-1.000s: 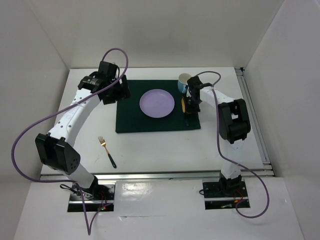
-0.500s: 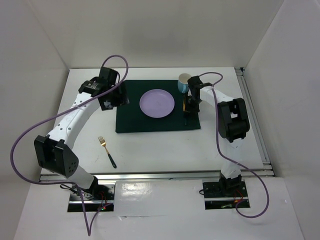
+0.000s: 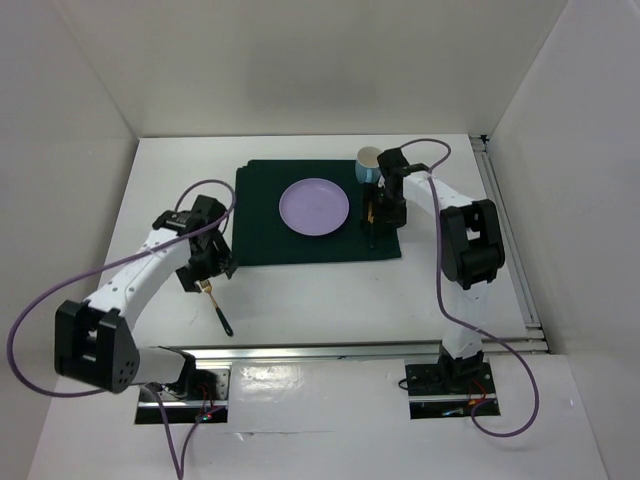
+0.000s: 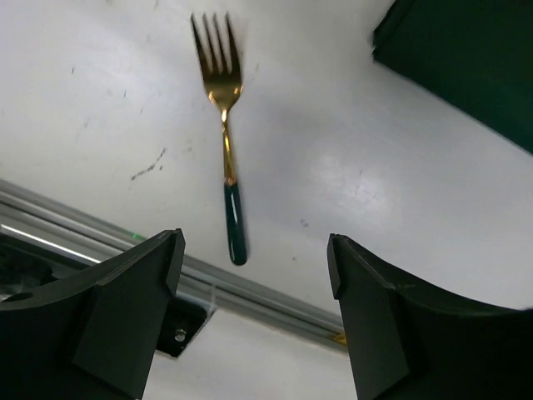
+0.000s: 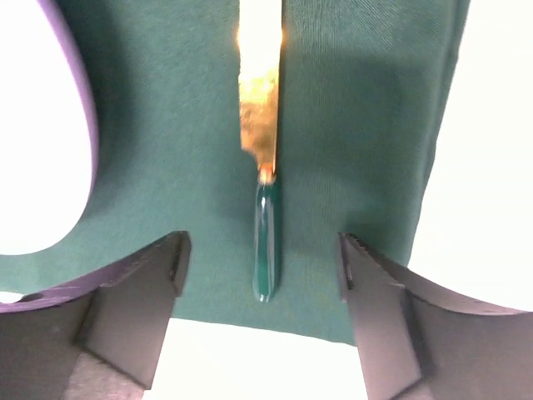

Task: Set the dinner table for one person

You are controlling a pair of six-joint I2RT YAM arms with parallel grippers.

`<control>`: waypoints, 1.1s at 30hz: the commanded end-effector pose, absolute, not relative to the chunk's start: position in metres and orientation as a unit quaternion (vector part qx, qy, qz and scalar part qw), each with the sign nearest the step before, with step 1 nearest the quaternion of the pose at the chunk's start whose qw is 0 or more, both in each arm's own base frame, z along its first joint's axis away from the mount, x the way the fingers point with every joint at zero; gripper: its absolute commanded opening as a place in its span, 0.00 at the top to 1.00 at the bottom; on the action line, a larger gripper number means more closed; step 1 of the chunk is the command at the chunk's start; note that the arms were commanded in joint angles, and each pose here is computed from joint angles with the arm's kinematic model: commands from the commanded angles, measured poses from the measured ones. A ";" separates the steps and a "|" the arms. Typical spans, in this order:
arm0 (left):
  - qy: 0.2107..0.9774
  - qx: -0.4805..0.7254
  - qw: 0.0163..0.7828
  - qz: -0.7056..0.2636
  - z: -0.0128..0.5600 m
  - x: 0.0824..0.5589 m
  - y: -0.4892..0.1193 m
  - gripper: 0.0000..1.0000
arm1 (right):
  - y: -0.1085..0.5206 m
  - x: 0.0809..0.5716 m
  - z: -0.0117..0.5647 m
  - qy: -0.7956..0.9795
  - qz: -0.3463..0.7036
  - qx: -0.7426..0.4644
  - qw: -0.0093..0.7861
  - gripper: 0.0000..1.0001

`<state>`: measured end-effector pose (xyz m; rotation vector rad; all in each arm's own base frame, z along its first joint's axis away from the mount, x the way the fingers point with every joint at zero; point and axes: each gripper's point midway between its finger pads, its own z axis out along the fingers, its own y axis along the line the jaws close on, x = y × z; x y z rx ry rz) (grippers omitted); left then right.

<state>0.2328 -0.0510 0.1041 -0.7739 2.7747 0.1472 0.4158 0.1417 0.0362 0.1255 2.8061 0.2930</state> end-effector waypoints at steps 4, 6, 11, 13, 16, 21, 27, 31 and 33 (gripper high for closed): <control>0.926 -0.350 0.141 0.030 0.093 0.208 -0.046 0.14 | 0.134 0.411 0.093 0.967 0.109 0.042 0.226 0.13; 0.924 -0.363 0.112 0.036 0.073 0.202 -0.047 0.15 | 0.131 0.402 0.098 0.966 0.110 0.042 0.229 0.13; 0.918 -0.388 0.069 0.032 0.043 0.181 -0.053 0.20 | 0.121 0.387 0.121 0.962 0.099 0.041 0.252 0.11; 0.916 -0.395 0.070 0.024 0.038 0.179 -0.055 0.21 | 0.114 0.379 0.121 0.963 0.085 0.045 0.251 0.11; 0.913 -0.399 0.083 0.008 0.031 0.183 -0.058 0.27 | 0.108 0.372 0.133 0.961 0.077 0.048 0.262 0.11; 0.912 -0.404 0.068 0.019 0.017 0.185 -0.059 0.47 | 0.100 0.366 0.139 0.960 0.059 0.048 0.268 0.13; 0.908 -0.411 0.060 0.047 0.011 0.180 -0.049 0.77 | 0.095 0.364 0.146 0.959 0.049 0.052 0.274 0.13; 0.907 -0.401 0.115 0.057 0.045 0.198 -0.038 0.95 | 0.094 0.366 0.153 0.956 0.047 0.053 0.284 0.14; 0.911 -0.382 0.147 0.054 0.064 0.212 -0.035 1.00 | 0.092 0.367 0.153 0.956 0.043 0.055 0.285 0.14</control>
